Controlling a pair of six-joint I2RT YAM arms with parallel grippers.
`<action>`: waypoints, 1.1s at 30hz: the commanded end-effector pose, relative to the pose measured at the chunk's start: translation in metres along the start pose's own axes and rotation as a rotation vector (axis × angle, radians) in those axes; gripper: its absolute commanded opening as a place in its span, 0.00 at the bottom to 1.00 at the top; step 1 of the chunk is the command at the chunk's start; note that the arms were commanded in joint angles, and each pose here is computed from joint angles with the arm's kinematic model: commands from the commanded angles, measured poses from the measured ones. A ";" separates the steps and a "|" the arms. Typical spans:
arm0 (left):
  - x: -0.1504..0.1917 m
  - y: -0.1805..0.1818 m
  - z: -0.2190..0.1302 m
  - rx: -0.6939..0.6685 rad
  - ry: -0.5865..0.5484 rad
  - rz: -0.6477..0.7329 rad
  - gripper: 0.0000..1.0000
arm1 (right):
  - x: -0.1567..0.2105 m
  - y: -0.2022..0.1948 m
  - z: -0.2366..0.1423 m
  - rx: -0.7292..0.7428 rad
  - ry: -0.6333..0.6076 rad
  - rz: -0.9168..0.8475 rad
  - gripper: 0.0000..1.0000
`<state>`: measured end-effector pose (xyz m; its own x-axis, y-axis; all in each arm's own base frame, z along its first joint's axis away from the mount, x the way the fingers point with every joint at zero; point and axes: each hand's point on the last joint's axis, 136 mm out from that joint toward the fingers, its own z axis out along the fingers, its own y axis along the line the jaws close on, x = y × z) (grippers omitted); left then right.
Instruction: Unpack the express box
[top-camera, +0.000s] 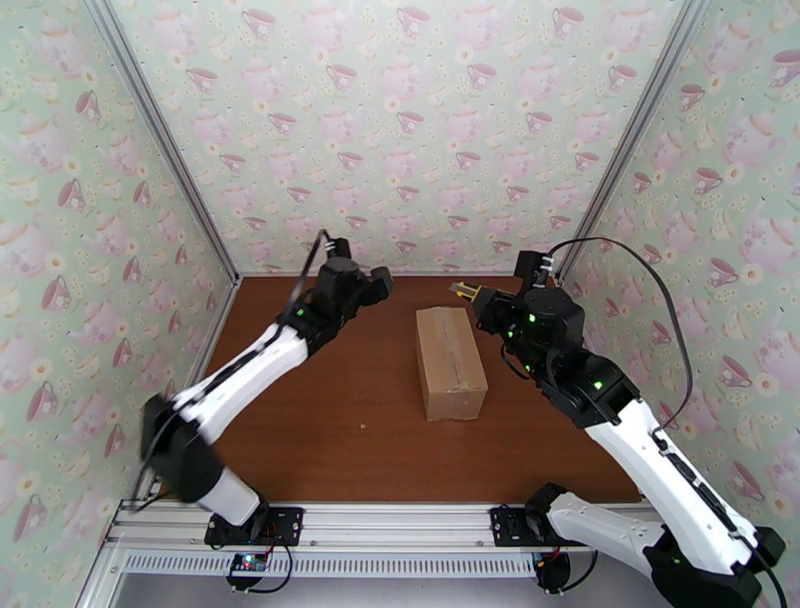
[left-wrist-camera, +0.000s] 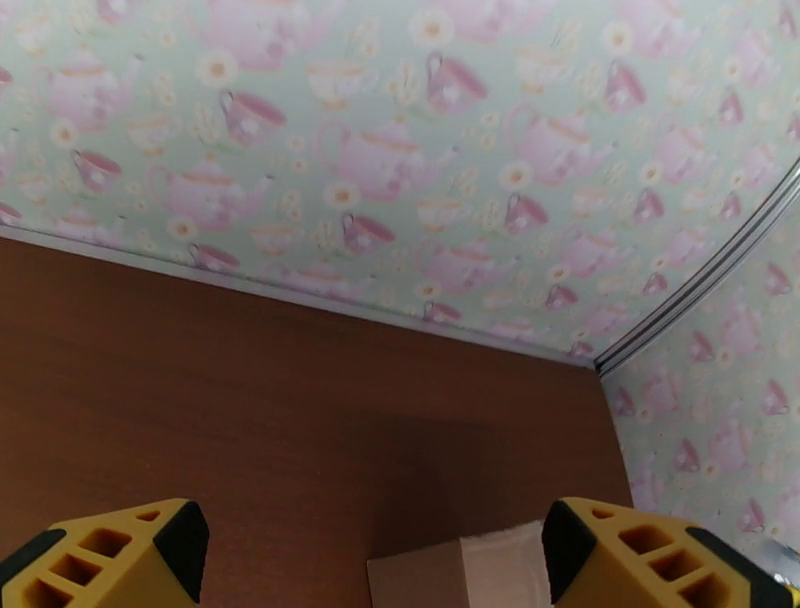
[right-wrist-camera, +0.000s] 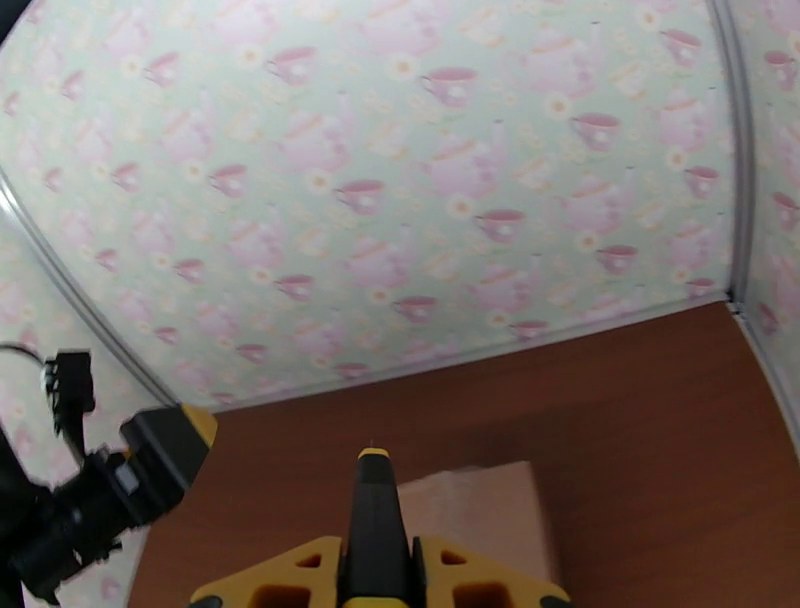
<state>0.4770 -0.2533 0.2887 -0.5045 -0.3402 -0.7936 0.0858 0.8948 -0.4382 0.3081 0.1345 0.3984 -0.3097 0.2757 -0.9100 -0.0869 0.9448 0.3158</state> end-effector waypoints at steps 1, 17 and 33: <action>0.004 -0.029 0.030 0.112 0.074 0.067 0.93 | -0.006 -0.023 -0.001 0.139 -0.009 -0.088 0.00; 0.065 -0.013 0.121 0.134 0.189 0.049 0.91 | 0.054 -0.056 0.056 0.432 0.225 -0.390 0.00; 0.057 0.032 0.079 0.079 0.155 -0.004 0.91 | 0.105 -0.020 0.088 0.214 0.352 -0.507 0.00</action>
<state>0.5184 -0.2749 0.1718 -0.6704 -0.2538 -0.6972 0.1375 0.8809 -0.4529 0.3589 0.1416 0.2763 -0.5903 -0.2292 -0.7740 -0.0395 0.9659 -0.2559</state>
